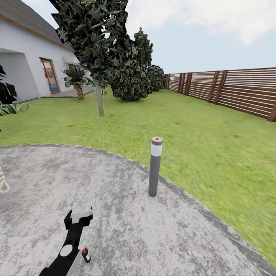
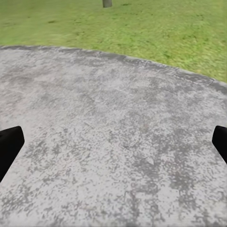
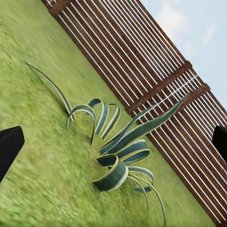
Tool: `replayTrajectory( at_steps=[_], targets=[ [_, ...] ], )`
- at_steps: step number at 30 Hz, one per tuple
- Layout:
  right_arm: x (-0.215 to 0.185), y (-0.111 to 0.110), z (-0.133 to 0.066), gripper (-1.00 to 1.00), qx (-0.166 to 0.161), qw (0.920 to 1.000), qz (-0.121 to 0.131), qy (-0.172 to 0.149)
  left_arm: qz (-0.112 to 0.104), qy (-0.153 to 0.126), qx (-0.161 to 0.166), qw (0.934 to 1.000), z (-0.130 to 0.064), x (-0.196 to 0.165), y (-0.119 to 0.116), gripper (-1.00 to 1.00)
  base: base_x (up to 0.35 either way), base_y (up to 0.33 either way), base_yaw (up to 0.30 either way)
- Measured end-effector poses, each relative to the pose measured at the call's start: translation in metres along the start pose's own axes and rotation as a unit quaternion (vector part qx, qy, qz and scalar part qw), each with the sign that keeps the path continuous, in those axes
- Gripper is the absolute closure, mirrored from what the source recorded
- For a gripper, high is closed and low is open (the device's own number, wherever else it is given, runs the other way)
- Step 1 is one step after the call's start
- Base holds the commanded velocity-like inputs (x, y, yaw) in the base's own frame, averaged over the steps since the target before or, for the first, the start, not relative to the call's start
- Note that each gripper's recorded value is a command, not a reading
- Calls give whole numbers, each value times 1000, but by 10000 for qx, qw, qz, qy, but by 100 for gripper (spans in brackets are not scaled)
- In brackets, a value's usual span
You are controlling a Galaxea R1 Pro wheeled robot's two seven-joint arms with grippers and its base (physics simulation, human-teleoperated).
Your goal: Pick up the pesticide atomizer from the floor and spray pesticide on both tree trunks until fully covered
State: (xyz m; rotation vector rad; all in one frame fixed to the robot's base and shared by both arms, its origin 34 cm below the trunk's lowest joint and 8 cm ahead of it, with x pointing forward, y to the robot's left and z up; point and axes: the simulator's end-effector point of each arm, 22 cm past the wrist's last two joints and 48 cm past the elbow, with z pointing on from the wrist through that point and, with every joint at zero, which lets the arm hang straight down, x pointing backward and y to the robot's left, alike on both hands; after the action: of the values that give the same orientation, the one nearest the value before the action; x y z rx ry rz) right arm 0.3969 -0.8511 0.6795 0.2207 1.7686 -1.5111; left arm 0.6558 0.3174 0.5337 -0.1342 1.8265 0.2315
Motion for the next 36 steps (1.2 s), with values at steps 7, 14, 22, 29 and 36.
replayTrajectory(
  at_steps=[7, 14, 22, 29, 36],
  targets=[
    [12, 10, -2, -100, 1, 10000, 2, -1, -1, 0, 0, 10000, 1, 15, -1, -100, 0, 0, 0],
    [28, 19, -4, -100, 1, 10000, -22, 41, 4, -4, -4, 10000, 2, 30, -1, -100, 0, 0, 0],
    [42, 30, -6, -100, 1, 10000, -24, 45, 7, -6, -8, 10000, 2, 48, -1, -100, 0, 0, 0],
    [55, 39, -8, -100, 2, 10000, -23, 45, 7, -10, -8, 10000, 3, 64, -1, -100, 0, 0, 0],
    [68, 49, -10, -100, 2, 10000, -23, 45, 5, -15, -10, 10000, 3, 79, -2, -100, 0, 0, 0]
  ],
)
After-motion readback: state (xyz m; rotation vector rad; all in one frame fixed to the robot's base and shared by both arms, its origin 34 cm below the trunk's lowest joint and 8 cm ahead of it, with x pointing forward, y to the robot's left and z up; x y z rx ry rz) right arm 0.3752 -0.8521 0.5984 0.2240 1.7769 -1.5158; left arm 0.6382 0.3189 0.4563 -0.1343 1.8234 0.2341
